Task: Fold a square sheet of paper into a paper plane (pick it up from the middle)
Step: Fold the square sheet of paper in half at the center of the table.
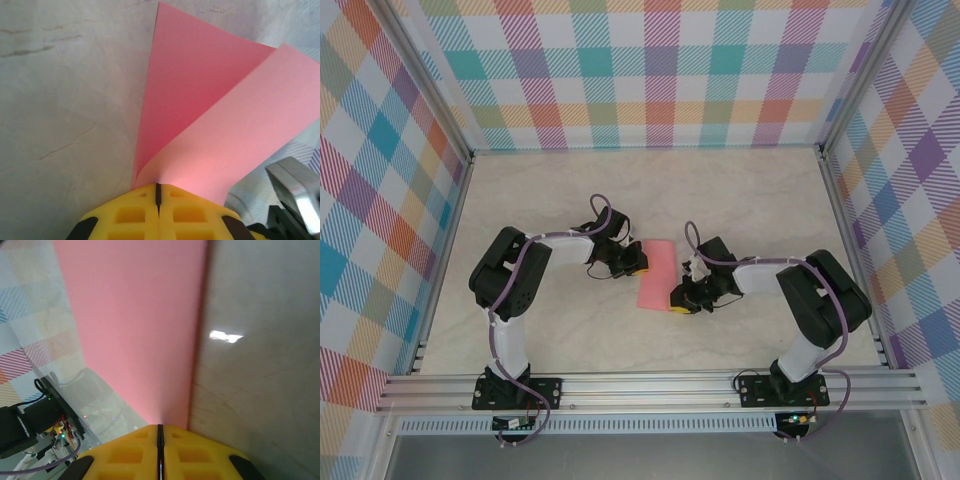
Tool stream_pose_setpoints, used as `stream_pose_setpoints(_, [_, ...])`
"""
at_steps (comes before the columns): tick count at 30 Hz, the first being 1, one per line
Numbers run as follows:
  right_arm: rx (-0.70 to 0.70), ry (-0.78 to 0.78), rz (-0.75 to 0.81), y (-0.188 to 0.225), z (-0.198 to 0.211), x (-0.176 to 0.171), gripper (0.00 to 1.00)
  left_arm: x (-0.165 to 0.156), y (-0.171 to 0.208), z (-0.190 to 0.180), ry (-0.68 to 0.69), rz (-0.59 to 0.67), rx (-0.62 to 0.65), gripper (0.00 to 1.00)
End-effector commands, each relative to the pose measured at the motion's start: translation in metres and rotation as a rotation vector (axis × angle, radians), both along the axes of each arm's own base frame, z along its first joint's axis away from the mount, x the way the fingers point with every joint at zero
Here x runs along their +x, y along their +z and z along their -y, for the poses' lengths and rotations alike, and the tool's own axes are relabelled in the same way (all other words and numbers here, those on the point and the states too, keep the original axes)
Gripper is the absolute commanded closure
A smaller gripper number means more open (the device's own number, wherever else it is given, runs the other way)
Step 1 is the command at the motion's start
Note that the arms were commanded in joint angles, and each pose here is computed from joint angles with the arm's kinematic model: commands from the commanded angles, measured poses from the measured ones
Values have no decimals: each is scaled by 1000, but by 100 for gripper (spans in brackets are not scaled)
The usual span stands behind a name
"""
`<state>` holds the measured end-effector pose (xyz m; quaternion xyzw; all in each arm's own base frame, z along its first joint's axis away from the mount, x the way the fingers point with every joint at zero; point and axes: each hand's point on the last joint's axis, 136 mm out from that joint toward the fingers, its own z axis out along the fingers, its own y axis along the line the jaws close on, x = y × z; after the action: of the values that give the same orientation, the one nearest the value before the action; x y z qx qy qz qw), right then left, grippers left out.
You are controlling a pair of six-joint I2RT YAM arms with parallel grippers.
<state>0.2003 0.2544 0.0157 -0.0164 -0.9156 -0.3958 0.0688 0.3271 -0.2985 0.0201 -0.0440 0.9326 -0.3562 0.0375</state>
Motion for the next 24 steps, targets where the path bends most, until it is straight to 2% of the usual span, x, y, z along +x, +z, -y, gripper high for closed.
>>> stream_pose_setpoints(1, [-85, 24, -34, -20, 14, -16, 90, -16, -26, -10, -16, -75, 80, 100])
stream_pose_setpoints(5, [-101, 27, -38, -21, 16, -17, 91, -16, -26, -10, -17, -76, 82, 100])
stream_pose_setpoints(9, [-50, 25, 1, 0, 7, -10, 91, -17, -26, -11, -19, -76, 83, 100])
stream_pose_setpoints(16, [8, 2, 210, 58, -11, 41, 90, -18, -26, -12, -24, -79, 88, 100])
stream_pose_setpoints(24, [0, -31, 275, 41, -16, 86, 92, -18, -26, -12, -31, -81, 91, 100])
